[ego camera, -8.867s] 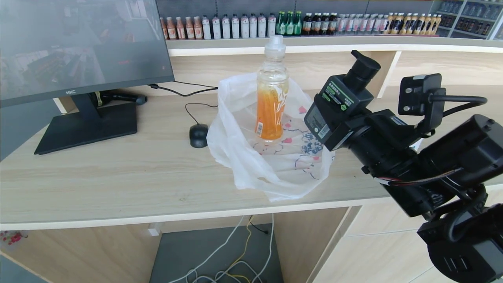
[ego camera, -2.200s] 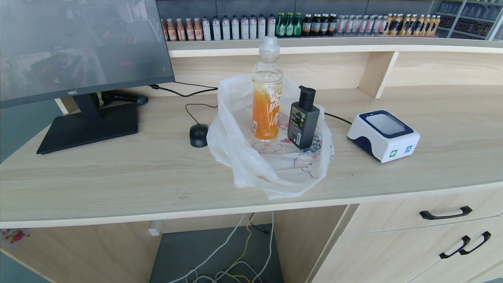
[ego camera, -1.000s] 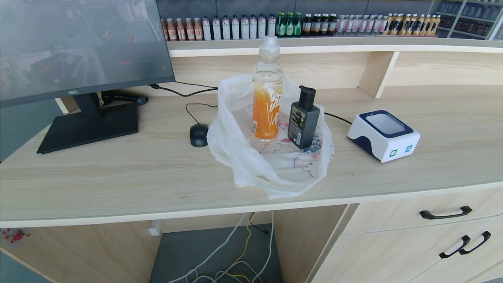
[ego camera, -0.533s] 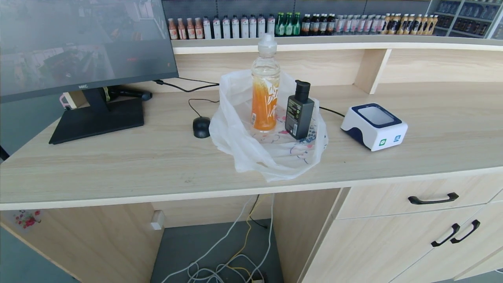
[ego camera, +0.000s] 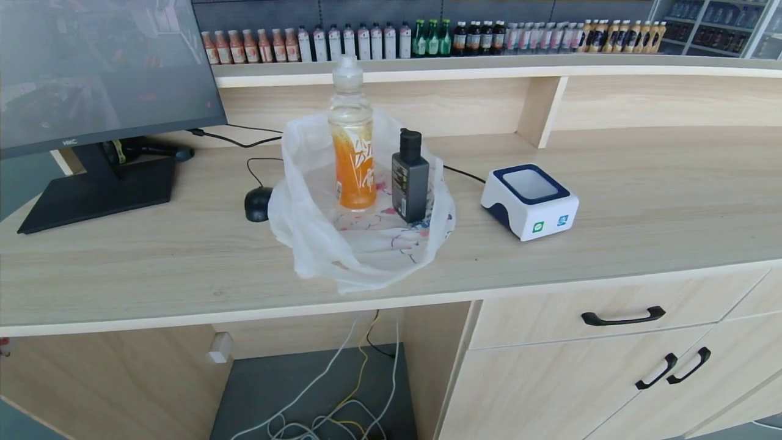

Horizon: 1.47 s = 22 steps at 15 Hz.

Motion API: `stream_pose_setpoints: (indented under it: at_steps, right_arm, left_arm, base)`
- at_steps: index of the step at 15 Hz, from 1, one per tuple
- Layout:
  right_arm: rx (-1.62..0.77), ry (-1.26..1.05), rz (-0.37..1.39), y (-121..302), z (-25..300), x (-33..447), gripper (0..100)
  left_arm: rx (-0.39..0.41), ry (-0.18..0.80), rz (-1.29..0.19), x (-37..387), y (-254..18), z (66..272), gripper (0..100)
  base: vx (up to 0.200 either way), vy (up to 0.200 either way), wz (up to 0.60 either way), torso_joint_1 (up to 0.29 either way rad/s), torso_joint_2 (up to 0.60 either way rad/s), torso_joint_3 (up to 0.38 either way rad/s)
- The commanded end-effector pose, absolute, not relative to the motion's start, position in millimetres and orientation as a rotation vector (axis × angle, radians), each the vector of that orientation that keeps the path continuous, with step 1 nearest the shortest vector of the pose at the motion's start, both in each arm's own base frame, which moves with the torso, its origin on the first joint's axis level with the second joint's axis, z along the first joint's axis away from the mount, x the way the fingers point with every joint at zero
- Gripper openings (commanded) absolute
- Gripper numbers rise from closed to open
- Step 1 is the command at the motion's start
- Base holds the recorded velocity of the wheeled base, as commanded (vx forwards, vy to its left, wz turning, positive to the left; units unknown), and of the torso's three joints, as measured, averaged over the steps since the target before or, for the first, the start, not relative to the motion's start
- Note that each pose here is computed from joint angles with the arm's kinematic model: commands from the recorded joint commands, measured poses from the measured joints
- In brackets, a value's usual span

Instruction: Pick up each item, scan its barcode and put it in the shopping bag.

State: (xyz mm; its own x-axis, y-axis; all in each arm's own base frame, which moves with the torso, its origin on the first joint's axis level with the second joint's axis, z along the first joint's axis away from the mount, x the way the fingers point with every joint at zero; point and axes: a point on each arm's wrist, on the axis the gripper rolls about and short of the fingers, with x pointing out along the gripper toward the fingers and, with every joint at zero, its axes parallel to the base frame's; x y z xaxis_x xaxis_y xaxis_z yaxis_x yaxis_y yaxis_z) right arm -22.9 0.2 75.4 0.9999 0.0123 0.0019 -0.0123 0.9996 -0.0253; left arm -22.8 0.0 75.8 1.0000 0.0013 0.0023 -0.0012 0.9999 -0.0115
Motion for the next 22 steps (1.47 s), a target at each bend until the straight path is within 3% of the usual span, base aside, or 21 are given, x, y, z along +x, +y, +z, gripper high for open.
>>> stream_pose_setpoints:
  at_steps: [1, 15, 22]
  right_arm:
    - [-0.023, 0.0, 0.014, 0.2, 75.5, -22.8, 100]
    - [-0.018, 0.0, 0.014, 0.2, 75.5, -22.8, 100]
    - [-0.018, 0.0, 0.014, 0.2, 75.5, -22.8, 100]
  left_arm:
    - [-0.012, -0.003, 0.002, -22.8, 0.0, 75.8, 100]
    - [-0.008, -0.003, 0.002, -22.8, 0.0, 75.8, 100]
    - [-0.008, -0.005, 0.002, -22.8, 0.0, 76.0, 100]
  base:
    - [0.0, -0.2, 0.0, -0.002, 0.0, 0.007]
    - [0.0, -0.2, 0.0, 0.003, 0.0, 0.003]
    - [0.0, 0.0, 0.0, 0.0, 0.0, 0.0]
